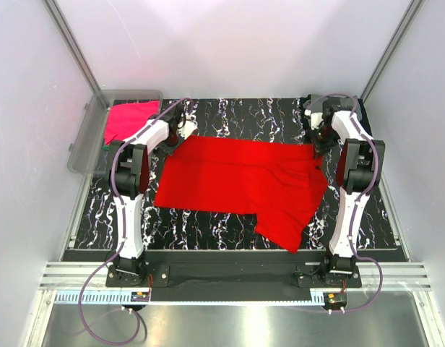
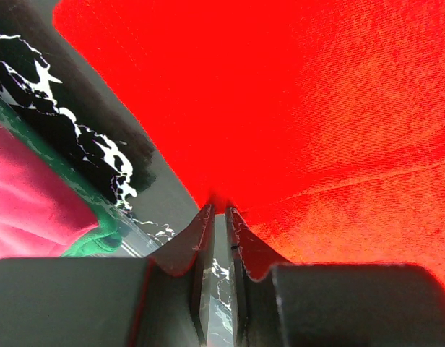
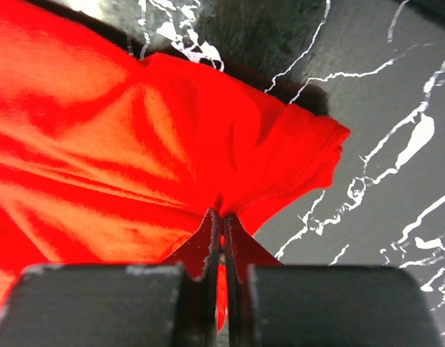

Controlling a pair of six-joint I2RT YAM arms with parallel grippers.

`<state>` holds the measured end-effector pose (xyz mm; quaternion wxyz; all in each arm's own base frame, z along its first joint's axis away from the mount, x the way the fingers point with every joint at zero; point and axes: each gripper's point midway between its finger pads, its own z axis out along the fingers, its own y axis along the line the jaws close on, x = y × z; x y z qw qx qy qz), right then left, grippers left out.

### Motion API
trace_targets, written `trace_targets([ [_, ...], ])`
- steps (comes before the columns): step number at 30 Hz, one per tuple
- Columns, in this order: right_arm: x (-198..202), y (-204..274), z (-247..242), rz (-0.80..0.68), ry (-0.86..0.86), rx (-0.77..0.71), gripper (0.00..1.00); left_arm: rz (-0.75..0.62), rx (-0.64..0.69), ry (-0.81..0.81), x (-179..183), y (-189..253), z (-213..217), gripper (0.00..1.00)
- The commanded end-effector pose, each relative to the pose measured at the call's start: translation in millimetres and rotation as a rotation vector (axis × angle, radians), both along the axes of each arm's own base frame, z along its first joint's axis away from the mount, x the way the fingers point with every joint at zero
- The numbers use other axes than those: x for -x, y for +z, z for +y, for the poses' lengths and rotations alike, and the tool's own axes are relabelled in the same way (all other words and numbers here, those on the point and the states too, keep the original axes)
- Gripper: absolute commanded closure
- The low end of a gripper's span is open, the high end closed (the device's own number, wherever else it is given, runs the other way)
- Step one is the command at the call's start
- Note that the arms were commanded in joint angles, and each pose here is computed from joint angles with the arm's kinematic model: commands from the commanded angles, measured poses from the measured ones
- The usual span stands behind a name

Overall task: Fold and stack the t-shirts
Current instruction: Fold the tshirt

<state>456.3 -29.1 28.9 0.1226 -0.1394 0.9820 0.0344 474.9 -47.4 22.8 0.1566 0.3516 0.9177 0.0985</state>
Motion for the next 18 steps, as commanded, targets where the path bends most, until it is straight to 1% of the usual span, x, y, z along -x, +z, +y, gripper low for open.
trace_targets([
  [1, 0.5, -4.9, -4.0, 0.019, -0.016, 0.026, 0.93, -0.048, -0.006, -0.008, -6.1, 14.6, -2.2, 0.85],
  [2, -0.6, -5.0, -3.3, 0.018, -0.017, 0.026, 0.87, -0.054, -0.006, -0.011, -7.0, 17.2, -2.2, 0.85],
  [3, -2.3, -1.8, -3.6, 0.009, -0.021, 0.027, 0.74, -0.055, -0.006, -0.011, -6.7, 18.6, -2.7, 0.85],
  [5, -6.1, 7.4, -4.5, -0.015, -0.019, 0.033, 0.60, -0.083, 0.000, -0.017, -7.5, 32.2, -6.7, 0.86],
  [6, -8.0, 20.9, -4.7, -0.046, -0.014, 0.039, 0.53, -0.097, 0.007, -0.019, -7.4, 39.9, -8.8, 0.86],
  [8, -9.0, 39.1, -6.9, -0.090, -0.003, 0.050, 0.50, -0.158, 0.022, -0.038, -7.8, 69.8, -18.3, 0.86],
  [9, -12.8, 63.3, -8.1, -0.160, 0.019, 0.063, 0.49, -0.179, 0.030, -0.045, -6.9, 80.1, -22.2, 0.86],
  [10, -6.2, 65.4, -8.2, -0.168, 0.033, 0.068, 0.48, -0.212, 0.043, -0.053, -3.5, 97.9, -26.0, 0.85],
  [12, 3.5, 84.6, -3.9, -0.245, 0.101, 0.064, 0.47, -0.224, 0.075, -0.084, 4.8, 108.7, -39.4, 0.84],
  [14, 15.2, 88.7, 4.2, -0.274, 0.176, 0.038, 0.47, -0.200, 0.089, -0.113, 22.2, 107.4, -49.5, 0.84],
  [15, 32.4, 85.7, 14.4, -0.274, 0.266, 0.003, 0.48, -0.177, 0.101, -0.127, 30.3, 101.8, -54.5, 0.84],
  [17, 49.5, 80.5, 21.3, -0.268, 0.333, -0.026, 0.50, -0.098, 0.093, -0.147, 54.1, 77.9, -57.3, 0.85],
  [18, 67.9, 72.3, 29.3, -0.248, 0.403, -0.062, 0.51, -0.056, 0.116, -0.147, 65.3, 68.2, -61.5, 0.86],
])
